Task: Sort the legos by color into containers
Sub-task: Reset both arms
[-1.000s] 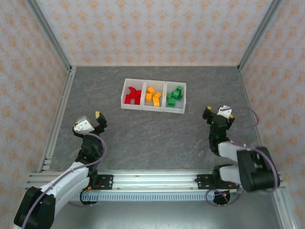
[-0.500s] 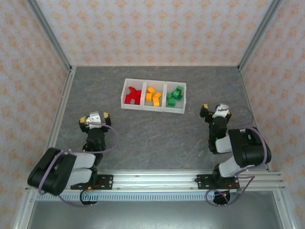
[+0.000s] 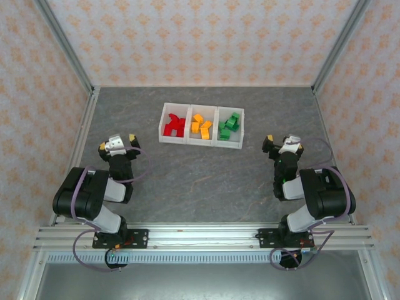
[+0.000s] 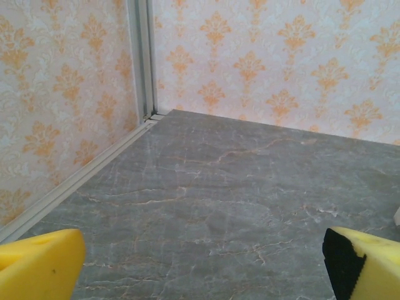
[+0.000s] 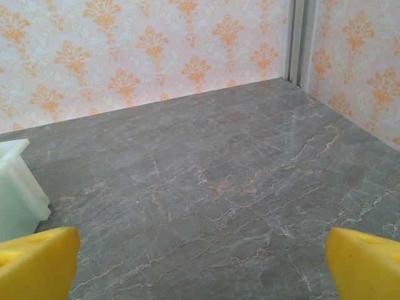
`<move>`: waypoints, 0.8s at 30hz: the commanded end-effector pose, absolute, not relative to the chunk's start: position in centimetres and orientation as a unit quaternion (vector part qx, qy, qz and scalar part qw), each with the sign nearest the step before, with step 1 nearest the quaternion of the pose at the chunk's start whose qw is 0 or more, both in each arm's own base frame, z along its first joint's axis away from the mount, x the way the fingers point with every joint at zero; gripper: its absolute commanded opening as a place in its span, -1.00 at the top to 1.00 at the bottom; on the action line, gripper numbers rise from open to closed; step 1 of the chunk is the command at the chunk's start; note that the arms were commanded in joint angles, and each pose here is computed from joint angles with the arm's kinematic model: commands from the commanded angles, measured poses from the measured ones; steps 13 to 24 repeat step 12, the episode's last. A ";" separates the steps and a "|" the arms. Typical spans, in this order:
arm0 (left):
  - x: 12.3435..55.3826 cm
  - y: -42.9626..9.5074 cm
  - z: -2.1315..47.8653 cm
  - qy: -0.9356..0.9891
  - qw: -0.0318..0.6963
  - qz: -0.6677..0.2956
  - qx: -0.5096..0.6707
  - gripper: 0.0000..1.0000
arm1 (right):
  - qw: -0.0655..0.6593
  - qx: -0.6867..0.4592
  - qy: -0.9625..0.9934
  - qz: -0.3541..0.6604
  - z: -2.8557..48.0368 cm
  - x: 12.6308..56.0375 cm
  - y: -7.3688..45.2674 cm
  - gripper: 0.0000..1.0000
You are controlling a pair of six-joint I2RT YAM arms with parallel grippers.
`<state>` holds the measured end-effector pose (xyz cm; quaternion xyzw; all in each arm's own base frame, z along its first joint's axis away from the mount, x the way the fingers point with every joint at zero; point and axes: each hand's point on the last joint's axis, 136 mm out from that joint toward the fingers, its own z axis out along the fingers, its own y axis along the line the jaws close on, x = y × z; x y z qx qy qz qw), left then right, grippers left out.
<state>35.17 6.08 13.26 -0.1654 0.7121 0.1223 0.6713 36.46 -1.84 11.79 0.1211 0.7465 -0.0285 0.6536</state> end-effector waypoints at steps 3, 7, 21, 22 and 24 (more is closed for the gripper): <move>35.4 6.0 14.2 0.695 0.687 0.114 -0.180 -0.99 | 0.664 0.132 0.736 -0.029 12.7 36.8 -2.2 -1.00; 35.5 6.0 14.0 0.700 0.682 0.116 -0.179 -0.99 | 0.660 0.131 0.739 -0.028 12.6 37.1 -2.2 -1.00; 35.4 6.0 13.9 0.702 0.680 0.116 -0.179 -0.99 | 0.662 0.131 0.737 -0.026 12.7 36.9 -2.2 -1.00; 35.4 6.0 13.9 0.702 0.680 0.116 -0.179 -0.99 | 0.662 0.131 0.737 -0.026 12.7 36.9 -2.2 -1.00; 35.4 6.0 13.9 0.702 0.680 0.116 -0.179 -0.99 | 0.662 0.131 0.737 -0.026 12.7 36.9 -2.2 -1.00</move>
